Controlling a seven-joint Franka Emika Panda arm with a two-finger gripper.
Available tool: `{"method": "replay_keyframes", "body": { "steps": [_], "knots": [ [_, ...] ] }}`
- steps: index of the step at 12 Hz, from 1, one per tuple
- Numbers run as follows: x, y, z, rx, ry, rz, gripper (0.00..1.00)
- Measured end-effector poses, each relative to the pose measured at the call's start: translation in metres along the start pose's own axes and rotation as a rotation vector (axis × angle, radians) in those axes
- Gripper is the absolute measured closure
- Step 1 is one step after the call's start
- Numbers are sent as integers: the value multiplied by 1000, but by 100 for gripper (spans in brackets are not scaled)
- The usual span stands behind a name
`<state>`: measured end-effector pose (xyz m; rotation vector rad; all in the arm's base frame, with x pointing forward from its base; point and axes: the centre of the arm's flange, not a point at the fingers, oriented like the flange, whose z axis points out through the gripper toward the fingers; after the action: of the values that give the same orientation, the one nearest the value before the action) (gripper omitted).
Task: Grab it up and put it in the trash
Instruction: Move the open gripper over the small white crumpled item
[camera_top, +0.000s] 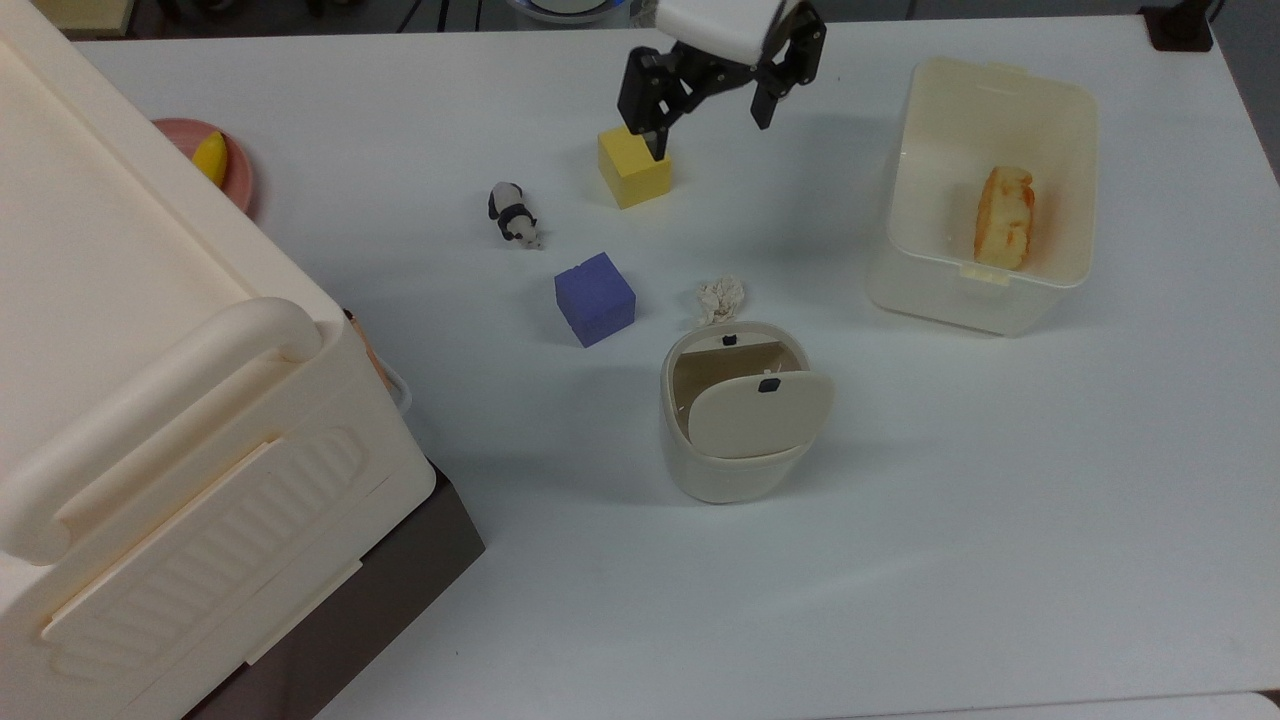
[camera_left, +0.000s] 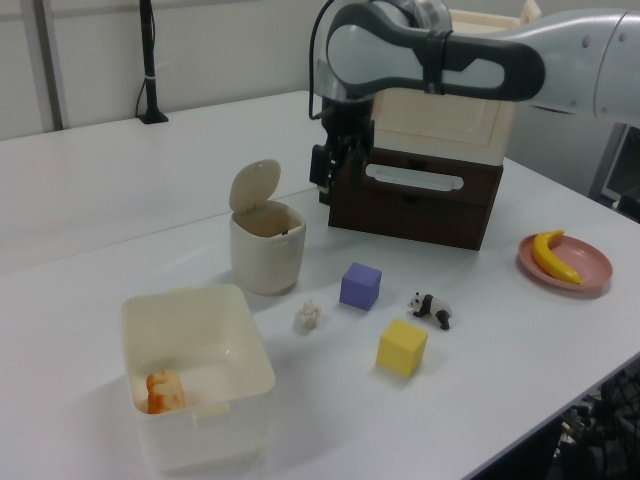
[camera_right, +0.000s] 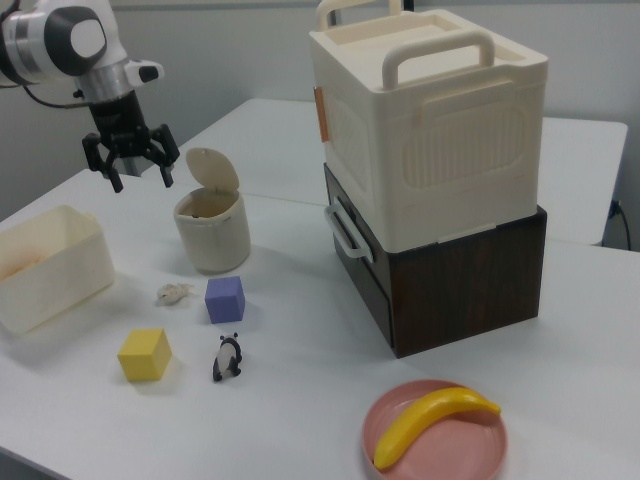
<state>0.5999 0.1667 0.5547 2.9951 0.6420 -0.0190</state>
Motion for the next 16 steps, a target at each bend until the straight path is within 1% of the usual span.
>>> {"method": "replay_keyframes", "body": {
  "steps": [3,5,7,10,13,16],
  "knots": [
    [16,-16,32,12,-28,-59,0],
    [31,-25,59,10,-34,-98,0],
    [38,-33,80,-12,-60,-149,0],
    [40,-36,104,-48,-94,-249,0],
    [44,-37,122,-75,-57,-318,0],
    [49,-44,142,-110,5,-354,0]
  ]
}}
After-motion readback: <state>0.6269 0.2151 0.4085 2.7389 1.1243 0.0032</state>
